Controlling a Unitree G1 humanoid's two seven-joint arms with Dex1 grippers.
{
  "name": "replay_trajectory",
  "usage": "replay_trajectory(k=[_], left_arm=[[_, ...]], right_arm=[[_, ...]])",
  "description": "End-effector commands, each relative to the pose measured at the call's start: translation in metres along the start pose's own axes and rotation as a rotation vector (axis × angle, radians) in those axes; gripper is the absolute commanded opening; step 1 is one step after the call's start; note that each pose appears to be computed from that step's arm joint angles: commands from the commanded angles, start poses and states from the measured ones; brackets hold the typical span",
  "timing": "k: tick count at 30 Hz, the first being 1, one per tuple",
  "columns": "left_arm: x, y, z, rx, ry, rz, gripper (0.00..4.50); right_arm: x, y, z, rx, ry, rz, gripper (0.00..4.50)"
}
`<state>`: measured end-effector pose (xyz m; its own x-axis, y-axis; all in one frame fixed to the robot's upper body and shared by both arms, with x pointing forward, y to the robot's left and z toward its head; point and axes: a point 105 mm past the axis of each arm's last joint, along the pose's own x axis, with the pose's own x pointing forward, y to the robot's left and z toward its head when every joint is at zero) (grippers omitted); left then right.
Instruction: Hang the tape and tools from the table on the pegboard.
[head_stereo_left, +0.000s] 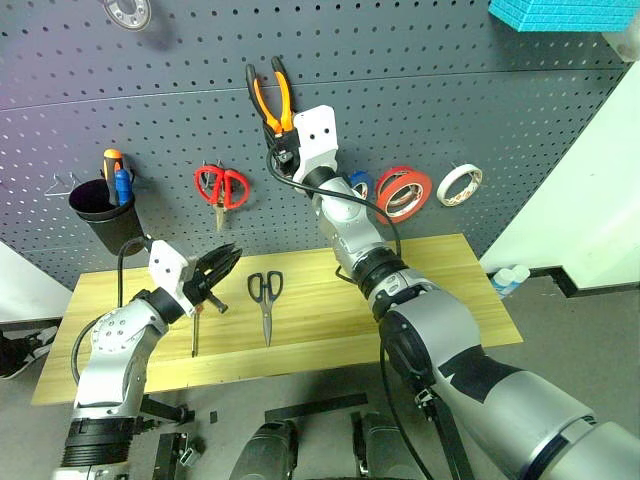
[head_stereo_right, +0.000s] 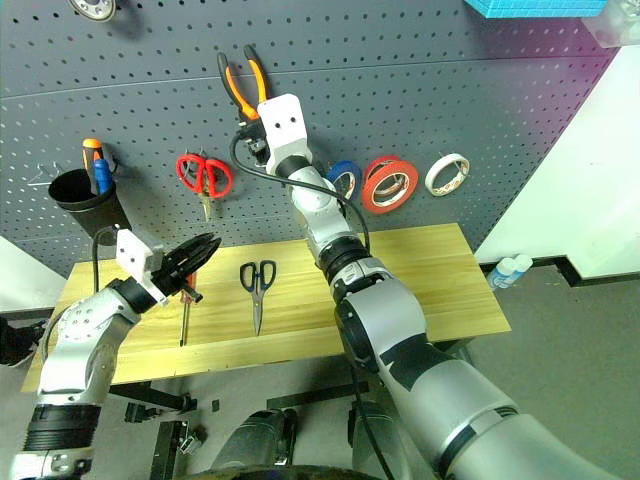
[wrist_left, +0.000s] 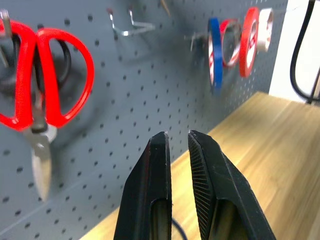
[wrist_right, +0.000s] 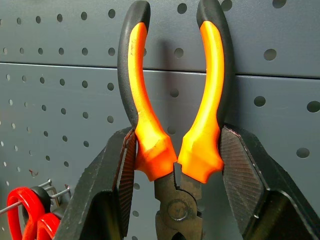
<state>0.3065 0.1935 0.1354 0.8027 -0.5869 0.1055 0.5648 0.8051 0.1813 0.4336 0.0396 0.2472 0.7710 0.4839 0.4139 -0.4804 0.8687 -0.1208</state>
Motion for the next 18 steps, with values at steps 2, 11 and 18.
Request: replay_trajectory(k=[2,11,18], left_arm=[[0.002,0.01,0.029,0.056,-0.093,0.022,0.64],[0.002,0.011,0.041,0.06,-0.135,0.023,0.64],[0.0,0.014,0.041,0.067,-0.126,0.035,0.64]], right_arm=[[0.007,0.0,0.025,-0.02,-0.092,0.009,2.1],[0.007,-0.002,0.027,-0.022,-0.103,0.013,2.1],[0.009,-0.001,0.03,-0.017,-0.108,0.011,2.1]])
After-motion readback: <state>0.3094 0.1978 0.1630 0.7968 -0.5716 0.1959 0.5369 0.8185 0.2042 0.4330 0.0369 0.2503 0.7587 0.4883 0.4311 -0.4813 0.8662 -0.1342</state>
